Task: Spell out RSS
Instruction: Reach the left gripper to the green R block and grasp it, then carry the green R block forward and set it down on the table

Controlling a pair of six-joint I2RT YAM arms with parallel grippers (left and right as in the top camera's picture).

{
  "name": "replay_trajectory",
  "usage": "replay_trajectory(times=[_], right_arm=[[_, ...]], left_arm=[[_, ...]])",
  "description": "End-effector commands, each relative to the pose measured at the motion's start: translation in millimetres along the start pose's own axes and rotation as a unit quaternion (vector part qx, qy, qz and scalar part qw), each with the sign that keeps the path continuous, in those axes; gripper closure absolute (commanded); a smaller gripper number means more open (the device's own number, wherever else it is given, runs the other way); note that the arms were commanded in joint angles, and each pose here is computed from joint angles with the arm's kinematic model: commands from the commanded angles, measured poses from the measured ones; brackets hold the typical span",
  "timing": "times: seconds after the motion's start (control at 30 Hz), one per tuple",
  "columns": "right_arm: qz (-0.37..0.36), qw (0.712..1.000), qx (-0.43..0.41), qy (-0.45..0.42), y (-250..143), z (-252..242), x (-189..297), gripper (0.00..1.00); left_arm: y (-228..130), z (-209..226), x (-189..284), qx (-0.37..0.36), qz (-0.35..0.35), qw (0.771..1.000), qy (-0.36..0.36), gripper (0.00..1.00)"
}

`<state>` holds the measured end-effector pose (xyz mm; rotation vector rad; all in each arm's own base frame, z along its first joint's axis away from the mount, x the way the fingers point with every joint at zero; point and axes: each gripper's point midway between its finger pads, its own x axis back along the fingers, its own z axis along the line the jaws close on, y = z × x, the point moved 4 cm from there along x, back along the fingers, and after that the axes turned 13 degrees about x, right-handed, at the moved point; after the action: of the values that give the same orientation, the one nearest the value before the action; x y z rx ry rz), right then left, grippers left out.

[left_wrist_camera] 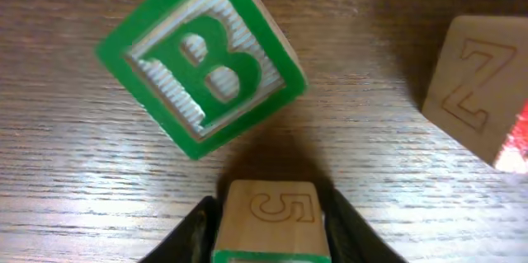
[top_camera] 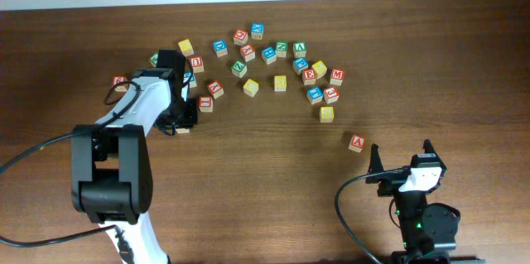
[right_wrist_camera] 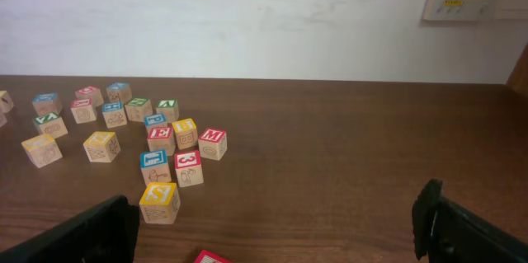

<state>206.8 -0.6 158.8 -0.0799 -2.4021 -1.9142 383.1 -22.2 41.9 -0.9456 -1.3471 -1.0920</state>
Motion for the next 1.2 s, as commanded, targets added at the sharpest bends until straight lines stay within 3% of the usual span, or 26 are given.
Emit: replay_trajectory(times=[0.0, 0.07, 0.17, 0.23, 0.3, 0.37, 0.43, 0.47, 0.5, 0.53, 0.6, 0.73, 0.87, 0.97, 1.03, 1.17], right_arm=[[0.004, 1.0, -0.004, -0.004, -2.8, -0.7, -0.1, 0.02], [0.004, 1.0, -0.004, -0.004, -2.8, -0.7, -0.1, 0.02], [0.004, 1.0, -0.004, -0.004, -2.8, -0.7, -0.1, 0.01], [0.004, 1.0, -0.004, -0.004, -2.8, -0.7, -0.1, 0.02], [0.004, 1.0, -0.004, -0.004, -2.8, -0.7, -0.1, 0.02], [0.004, 1.0, -0.004, -0.004, -2.8, -0.7, -0.1, 0.02], [0.004, 1.0, -0.004, -0.004, -2.8, -0.7, -0.1, 0.02], [0.004, 1.0, -0.004, -0.004, -2.8, -0.7, -0.1, 0.02], [0.004, 1.0, -0.004, -0.004, -2.8, -0.7, -0.1, 0.02], [0.004, 1.0, -0.004, -0.004, -2.8, -0.7, -0.1, 0.02], [0.004, 1.0, -0.004, -0.004, -2.8, -0.7, -0.1, 0.02], [0.004, 1.0, -0.004, -0.004, -2.8, -0.7, -0.1, 0.02], [0.004, 1.0, -0.004, -0.004, -2.8, -0.7, -0.1, 0.02], [0.004, 1.0, -0.004, -0.004, -2.8, -0.7, -0.1, 0.02], [0.004, 1.0, -0.004, -0.004, -2.8, -0.7, -0.1, 0.02], [0.004, 1.0, -0.004, -0.004, -2.8, -0.7, -0.1, 0.02]], left_arm=[[1.9, -11.4, 6.9, 0.002, 0.02, 0.999, -0.041, 0.75], [2.7, -13.7, 13.9, 0.002, 0.027, 0.998, -0.048, 0.82], [-1.4, -16.3, 18.2, 0.004, 0.042, 0.997, -0.059, 0.81], [-4.8, -40.9, 41.9, 0.009, 0.077, 0.986, -0.151, 0.81], [-21.4, -71.3, 67.4, 0.013, 0.142, 0.953, -0.267, 0.83], [-47.8, -98.1, 79.2, -0.003, 0.196, 0.932, -0.306, 0.85], [-72.0, -121.1, 79.5, -0.042, 0.216, 0.931, -0.29, 0.87], [-84.5, -132.0, 74.1, -0.062, 0.211, 0.944, -0.248, 0.89], [-89.1, -133.1, 66.6, -0.054, 0.195, 0.961, -0.189, 0.89], [-89.9, -128.8, 55.2, -0.027, 0.138, 0.988, -0.069, 0.87], [-89.7, -127.5, 50.7, 0.018, 0.065, 0.997, 0.023, 0.87], [-119.1, -138.1, 21.7, 0.026, 0.06, 0.997, 0.033, 0.87], [-113.0, -131.9, 11.3, 0.03, 0.036, 0.998, 0.041, 0.85], [-112.8, -129.9, 10.5, 0.028, 0.033, 0.998, 0.047, 0.77], [-110.9, -128.2, 10.6, 0.011, 0.027, 0.998, 0.052, 0.84], [-111.6, -128.9, 10.6, -0.029, 0.031, 0.998, 0.049, 0.83]])
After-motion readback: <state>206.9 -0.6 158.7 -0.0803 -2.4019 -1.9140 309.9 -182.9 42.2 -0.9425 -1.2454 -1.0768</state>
